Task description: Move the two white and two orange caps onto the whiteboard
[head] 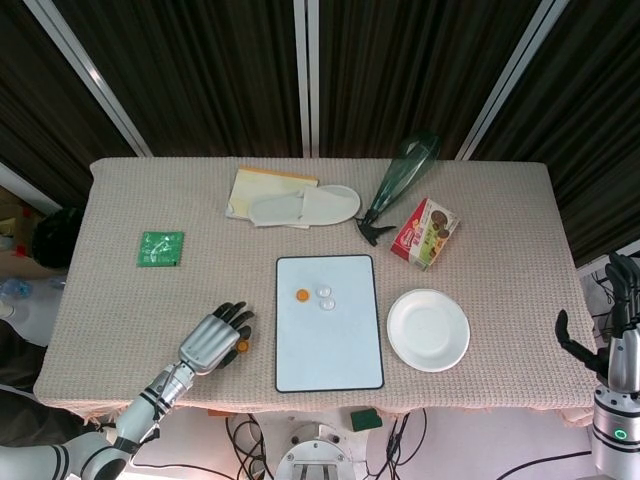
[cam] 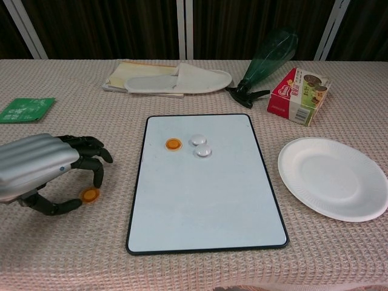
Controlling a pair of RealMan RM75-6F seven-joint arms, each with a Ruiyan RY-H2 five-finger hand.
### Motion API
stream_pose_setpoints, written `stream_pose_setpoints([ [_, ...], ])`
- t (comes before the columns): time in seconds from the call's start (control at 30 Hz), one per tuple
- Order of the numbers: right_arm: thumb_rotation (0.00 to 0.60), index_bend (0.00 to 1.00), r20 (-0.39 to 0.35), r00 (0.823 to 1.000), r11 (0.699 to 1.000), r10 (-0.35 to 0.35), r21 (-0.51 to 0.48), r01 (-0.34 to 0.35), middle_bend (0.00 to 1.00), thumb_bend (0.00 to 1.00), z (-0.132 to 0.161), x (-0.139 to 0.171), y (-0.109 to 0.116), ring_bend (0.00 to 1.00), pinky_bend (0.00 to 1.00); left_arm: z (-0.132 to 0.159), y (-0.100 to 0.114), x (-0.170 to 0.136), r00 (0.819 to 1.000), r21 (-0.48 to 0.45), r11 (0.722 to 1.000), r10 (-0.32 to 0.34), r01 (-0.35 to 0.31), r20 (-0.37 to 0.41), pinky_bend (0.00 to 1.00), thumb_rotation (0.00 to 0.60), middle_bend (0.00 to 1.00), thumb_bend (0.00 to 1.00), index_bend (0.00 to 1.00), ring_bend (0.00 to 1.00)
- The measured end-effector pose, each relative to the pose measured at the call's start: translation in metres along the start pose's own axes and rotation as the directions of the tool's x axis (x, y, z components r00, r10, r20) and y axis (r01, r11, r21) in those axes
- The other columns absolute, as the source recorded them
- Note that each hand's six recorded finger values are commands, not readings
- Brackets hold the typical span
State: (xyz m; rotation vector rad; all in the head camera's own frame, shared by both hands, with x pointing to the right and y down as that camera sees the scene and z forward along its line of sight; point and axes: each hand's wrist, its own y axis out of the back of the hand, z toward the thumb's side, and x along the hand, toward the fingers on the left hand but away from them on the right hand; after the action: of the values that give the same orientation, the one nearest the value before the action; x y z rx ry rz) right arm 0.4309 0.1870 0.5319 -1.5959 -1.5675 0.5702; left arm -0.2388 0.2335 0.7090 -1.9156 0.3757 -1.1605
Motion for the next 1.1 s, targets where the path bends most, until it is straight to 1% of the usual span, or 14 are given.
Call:
stream_pose_setpoints([
  [0.17, 0.6, 0.05, 0.002, 1.0, 1.0, 0.0, 0.0, 0.0, 0.02, 0.48, -0.001, 0.001, 0.0, 0.0, 0.0, 0.001, 0.0, 0.0, 1.0, -0.003, 1.0, 0.003, -0.002, 0.006, 0.18, 0.6, 0.18, 0.3, 0.47, 0.1],
  [0.33, 0.6, 0.05, 0.004, 1.0, 1.0, -0.003, 0.001, 0.003, 0.02, 0.48, -0.001, 0.001, 0.001, 0.0, 0.0, 0.0, 0.003, 0.0, 1.0, -0.019, 1.0, 0.013, -0.013, 0.004, 0.18, 0.6, 0.18, 0.3, 0.48, 0.12],
  [0.57, 0.6, 0.05, 0.0, 1.0, 1.0, -0.001, -0.001, 0.001, 0.02, 0.48, 0.0, 0.001, 0.0, 0.0, 0.0, 0.002, 0.016, 0.002, 0.999, -0.046, 0.998, 0.046, -0.046, 0.016, 0.18, 0.6, 0.18, 0.3, 0.49, 0.12],
  [0.67, 0.6, 0.05, -0.001, 1.0, 1.0, 0.003, 0.0, -0.003, 0.02, 0.48, 0.001, 0.0, -0.001, 0.0, 0.0, 0.007, 0.025, 0.007, 0.998, -0.061, 0.997, 0.054, -0.052, 0.035, 0.18, 0.6, 0.18, 0.31, 0.49, 0.12],
  [0.8, 0.6, 0.05, -0.002, 1.0, 1.0, 0.005, -0.003, -0.005, 0.02, 0.48, 0.001, -0.001, -0.003, 0.0, 0.0, 0.017, 0.046, 0.023, 0.994, -0.061, 0.996, 0.074, -0.07, 0.075, 0.18, 0.6, 0.18, 0.31, 0.49, 0.12],
  [0.93, 0.6, 0.05, -0.006, 1.0, 1.0, 0.003, 0.007, -0.003, 0.02, 0.48, 0.002, -0.001, -0.004, 0.0, 0.0, 0.031, 0.069, 0.048, 0.988, -0.055, 0.994, 0.102, -0.096, 0.113, 0.18, 0.6, 0.17, 0.31, 0.5, 0.11],
  [1.0, 0.6, 0.05, -0.006, 1.0, 1.0, -0.002, 0.007, 0.002, 0.02, 0.48, 0.003, -0.002, -0.002, 0.0, 0.0, 0.038, 0.073, 0.057, 0.986, -0.052, 0.993, 0.111, -0.105, 0.125, 0.17, 0.6, 0.16, 0.31, 0.51, 0.09],
  [1.1, 0.6, 0.05, -0.002, 1.0, 1.0, -0.008, 0.014, 0.008, 0.02, 0.48, 0.002, -0.003, 0.001, 0.0, 0.0, 0.049, 0.073, 0.07, 0.983, -0.052, 0.993, 0.112, -0.106, 0.144, 0.15, 0.6, 0.15, 0.31, 0.53, 0.06],
])
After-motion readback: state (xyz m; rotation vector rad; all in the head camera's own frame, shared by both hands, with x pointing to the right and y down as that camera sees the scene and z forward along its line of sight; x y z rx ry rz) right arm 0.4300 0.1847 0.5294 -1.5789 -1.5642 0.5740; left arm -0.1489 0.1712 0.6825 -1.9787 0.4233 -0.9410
